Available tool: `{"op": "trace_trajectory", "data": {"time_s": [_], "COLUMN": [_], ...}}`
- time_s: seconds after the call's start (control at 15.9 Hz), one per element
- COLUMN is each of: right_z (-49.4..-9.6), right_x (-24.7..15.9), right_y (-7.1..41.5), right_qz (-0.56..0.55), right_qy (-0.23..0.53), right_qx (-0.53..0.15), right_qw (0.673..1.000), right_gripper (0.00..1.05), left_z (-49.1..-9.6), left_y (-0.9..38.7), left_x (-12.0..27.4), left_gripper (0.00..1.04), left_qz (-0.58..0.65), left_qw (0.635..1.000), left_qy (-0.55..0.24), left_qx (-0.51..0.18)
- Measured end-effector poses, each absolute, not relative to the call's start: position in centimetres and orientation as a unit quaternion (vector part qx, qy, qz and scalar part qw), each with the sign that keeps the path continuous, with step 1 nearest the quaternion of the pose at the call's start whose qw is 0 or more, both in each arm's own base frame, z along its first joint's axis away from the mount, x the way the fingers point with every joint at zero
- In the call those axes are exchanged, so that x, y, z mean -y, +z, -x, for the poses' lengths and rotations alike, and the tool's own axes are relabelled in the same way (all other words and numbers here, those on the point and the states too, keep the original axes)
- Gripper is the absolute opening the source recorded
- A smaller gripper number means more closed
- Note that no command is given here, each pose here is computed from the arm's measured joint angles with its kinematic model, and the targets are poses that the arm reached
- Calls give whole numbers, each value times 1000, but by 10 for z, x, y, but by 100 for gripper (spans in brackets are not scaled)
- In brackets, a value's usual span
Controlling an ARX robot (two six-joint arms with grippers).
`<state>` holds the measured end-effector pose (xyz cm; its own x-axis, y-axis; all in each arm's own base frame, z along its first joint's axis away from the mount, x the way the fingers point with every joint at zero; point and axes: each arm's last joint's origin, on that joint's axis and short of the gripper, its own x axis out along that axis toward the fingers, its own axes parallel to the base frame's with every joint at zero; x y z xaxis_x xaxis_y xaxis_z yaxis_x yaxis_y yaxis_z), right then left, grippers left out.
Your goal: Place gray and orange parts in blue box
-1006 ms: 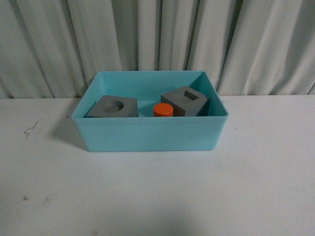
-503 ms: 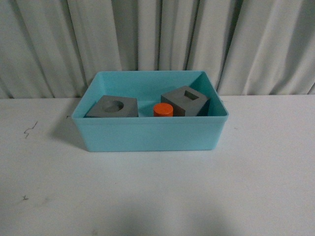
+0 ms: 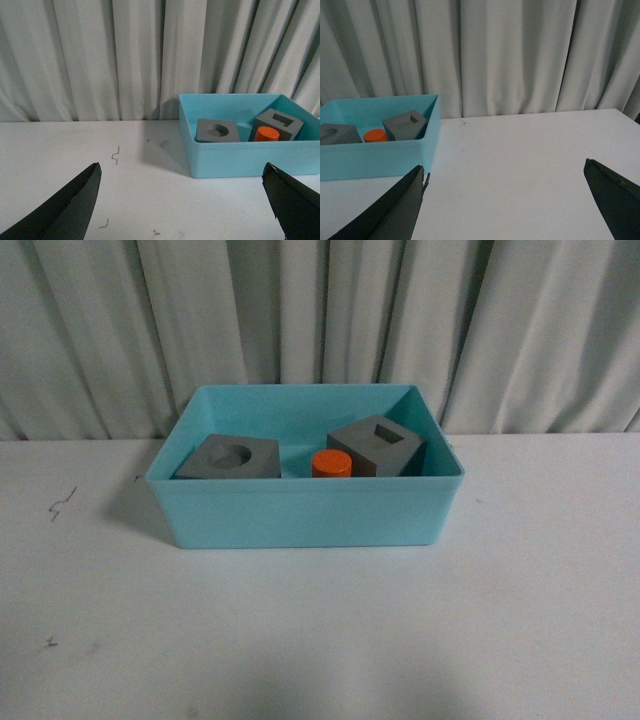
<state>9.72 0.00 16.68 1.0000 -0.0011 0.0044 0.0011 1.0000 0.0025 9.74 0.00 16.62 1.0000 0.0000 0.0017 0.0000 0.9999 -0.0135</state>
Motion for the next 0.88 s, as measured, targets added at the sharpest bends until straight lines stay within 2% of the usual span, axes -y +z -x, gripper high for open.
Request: {"op": "trace_trajectory", "data": {"time_s": [0.88], "right_z": [-97], "right_x": [0], "right_y": [167], "right_qz": [-1], "right_qy": [-1], "right_qx": [2], "right_qw": [1000], "right_gripper": [98], "left_z": [-97], "left_y": [166], "left_x": [0], "left_gripper": [98], "left_qz": [7], "left_qw": [1000], "left_qy": [0], "left_qx": [1]}}
